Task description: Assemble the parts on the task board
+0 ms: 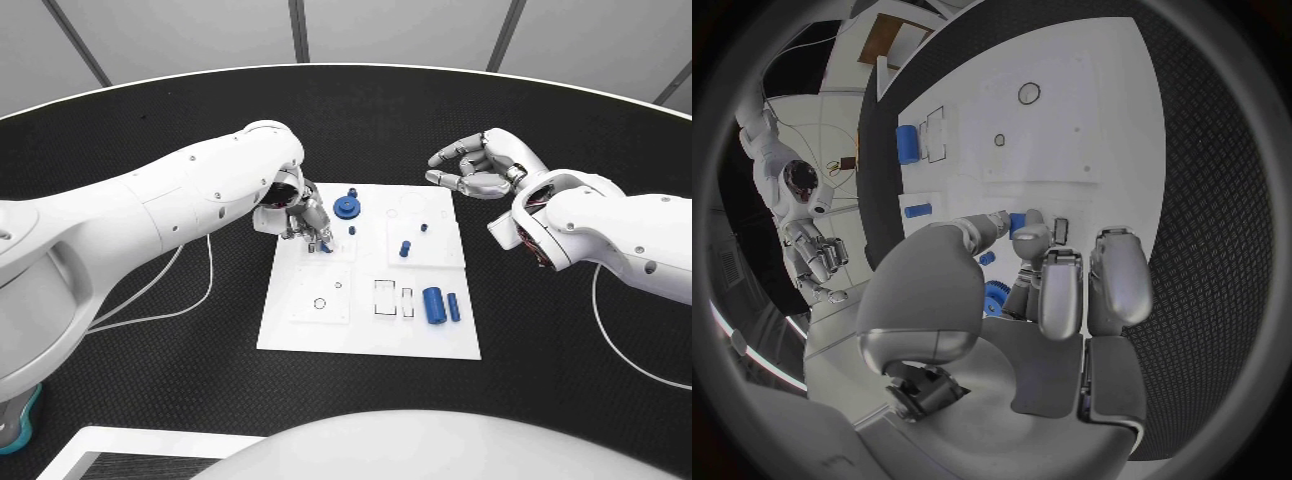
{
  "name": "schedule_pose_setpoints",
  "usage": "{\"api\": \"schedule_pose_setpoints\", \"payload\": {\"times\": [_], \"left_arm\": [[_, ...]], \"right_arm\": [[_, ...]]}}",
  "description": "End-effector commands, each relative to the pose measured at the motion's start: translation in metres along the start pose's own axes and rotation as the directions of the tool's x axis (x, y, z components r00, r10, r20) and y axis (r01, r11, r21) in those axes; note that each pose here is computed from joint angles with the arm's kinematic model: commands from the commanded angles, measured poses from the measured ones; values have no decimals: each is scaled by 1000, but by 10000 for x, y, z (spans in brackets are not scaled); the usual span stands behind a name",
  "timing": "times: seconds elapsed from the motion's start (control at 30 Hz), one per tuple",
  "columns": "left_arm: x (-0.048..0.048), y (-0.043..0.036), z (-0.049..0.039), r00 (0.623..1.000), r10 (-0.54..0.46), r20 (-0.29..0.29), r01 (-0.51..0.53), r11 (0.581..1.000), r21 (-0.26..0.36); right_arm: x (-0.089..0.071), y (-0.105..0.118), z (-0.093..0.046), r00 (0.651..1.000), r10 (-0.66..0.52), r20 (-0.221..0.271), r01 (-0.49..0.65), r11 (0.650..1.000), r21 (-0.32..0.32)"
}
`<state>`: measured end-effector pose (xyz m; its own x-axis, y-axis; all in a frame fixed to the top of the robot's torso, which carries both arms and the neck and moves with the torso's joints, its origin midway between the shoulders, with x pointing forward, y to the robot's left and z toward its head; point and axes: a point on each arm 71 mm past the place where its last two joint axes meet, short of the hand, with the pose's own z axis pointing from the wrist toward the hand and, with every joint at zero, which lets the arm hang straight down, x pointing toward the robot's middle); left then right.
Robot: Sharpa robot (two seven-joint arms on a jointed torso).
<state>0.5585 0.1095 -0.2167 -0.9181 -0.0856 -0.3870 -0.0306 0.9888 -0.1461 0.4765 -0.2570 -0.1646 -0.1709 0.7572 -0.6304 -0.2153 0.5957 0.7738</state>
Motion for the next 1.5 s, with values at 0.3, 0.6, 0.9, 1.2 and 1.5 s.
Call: {"api": "schedule_pose_setpoints", "payload": {"times": [0.3, 0.6, 0.9, 1.2, 1.5], "left_arm": [[15, -3, 24, 1000, 4, -10, -5, 1000, -23], [17, -5, 34, 1000, 7, -15, -8, 999, -32], [2, 0, 36, 1000, -8, 1, 8, 999, -39], [-12, 9, 37, 1000, -20, 16, 21, 999, -45], [-3, -3, 34, 1000, -19, 17, 20, 999, -39]], "right_arm": [[5, 5, 0, 1000, 1, -2, -1, 1000, -2], [11, 12, -2, 1000, 2, -4, -2, 1000, -3], [13, 14, -3, 1000, 2, -5, -2, 1000, -4], [16, 16, -4, 1000, 3, -7, -3, 1000, -5], [16, 14, -2, 1000, 3, -8, -3, 1000, -4]]}}
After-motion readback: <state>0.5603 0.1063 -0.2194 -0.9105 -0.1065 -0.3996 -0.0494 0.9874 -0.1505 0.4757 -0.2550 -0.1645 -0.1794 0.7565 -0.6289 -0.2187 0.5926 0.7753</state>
